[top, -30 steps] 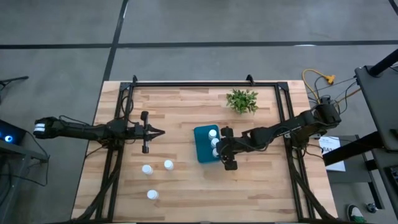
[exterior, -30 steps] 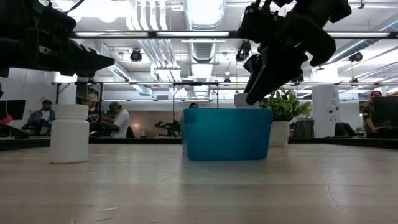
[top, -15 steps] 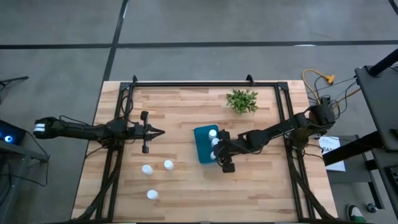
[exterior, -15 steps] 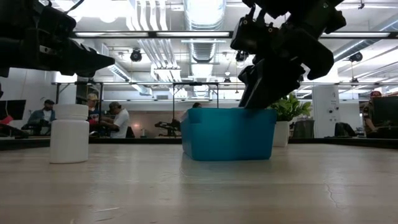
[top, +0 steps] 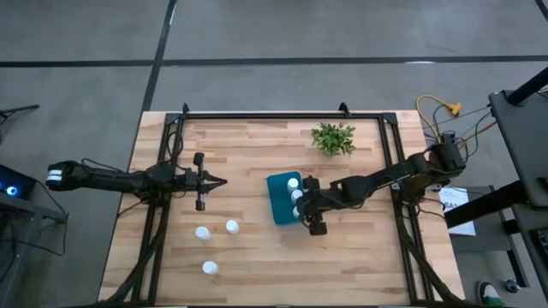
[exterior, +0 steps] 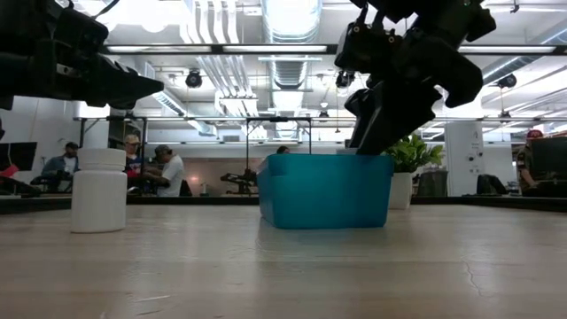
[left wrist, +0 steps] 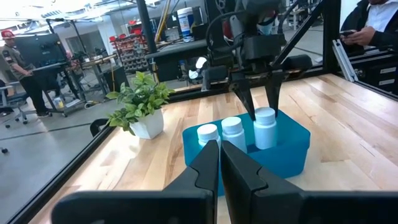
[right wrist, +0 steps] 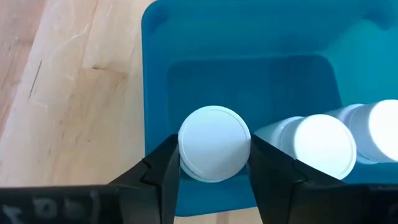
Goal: Pick and place pill bottles into a basket
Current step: Put the white pill bottle into the blue bin
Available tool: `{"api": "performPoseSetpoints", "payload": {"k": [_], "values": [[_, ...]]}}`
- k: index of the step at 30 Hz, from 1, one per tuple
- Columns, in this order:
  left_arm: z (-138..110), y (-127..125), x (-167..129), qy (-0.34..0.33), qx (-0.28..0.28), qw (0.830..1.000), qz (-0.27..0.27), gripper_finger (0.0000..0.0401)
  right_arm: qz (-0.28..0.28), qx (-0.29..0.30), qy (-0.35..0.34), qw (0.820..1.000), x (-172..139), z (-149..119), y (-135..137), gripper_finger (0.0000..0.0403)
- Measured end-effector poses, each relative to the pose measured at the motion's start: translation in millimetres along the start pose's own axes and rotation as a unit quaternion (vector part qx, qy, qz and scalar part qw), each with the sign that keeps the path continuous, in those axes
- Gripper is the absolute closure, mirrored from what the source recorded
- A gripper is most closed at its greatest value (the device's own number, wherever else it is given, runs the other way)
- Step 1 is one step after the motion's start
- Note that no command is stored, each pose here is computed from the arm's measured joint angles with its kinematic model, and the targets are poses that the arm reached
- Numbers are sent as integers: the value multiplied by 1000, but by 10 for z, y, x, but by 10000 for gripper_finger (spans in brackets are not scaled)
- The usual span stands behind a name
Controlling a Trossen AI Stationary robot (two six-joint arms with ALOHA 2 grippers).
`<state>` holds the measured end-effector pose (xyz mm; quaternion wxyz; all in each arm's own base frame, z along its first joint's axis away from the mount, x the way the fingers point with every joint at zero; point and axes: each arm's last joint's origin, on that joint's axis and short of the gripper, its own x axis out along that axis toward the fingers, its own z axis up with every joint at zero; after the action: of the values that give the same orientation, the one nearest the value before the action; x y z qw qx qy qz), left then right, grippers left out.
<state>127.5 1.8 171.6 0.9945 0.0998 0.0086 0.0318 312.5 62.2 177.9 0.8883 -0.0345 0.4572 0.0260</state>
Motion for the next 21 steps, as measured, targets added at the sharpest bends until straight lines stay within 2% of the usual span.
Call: {"api": "performPoseSetpoints", "payload": {"k": [11, 21], "values": [[3, 1, 1, 0, 0, 1000, 0, 401, -3, 5, 21, 1000, 12, -39, -14, 224], [4, 1, 0, -1, 0, 1000, 0, 401, -4, -5, 20, 1000, 12, -38, -15, 217]]}}
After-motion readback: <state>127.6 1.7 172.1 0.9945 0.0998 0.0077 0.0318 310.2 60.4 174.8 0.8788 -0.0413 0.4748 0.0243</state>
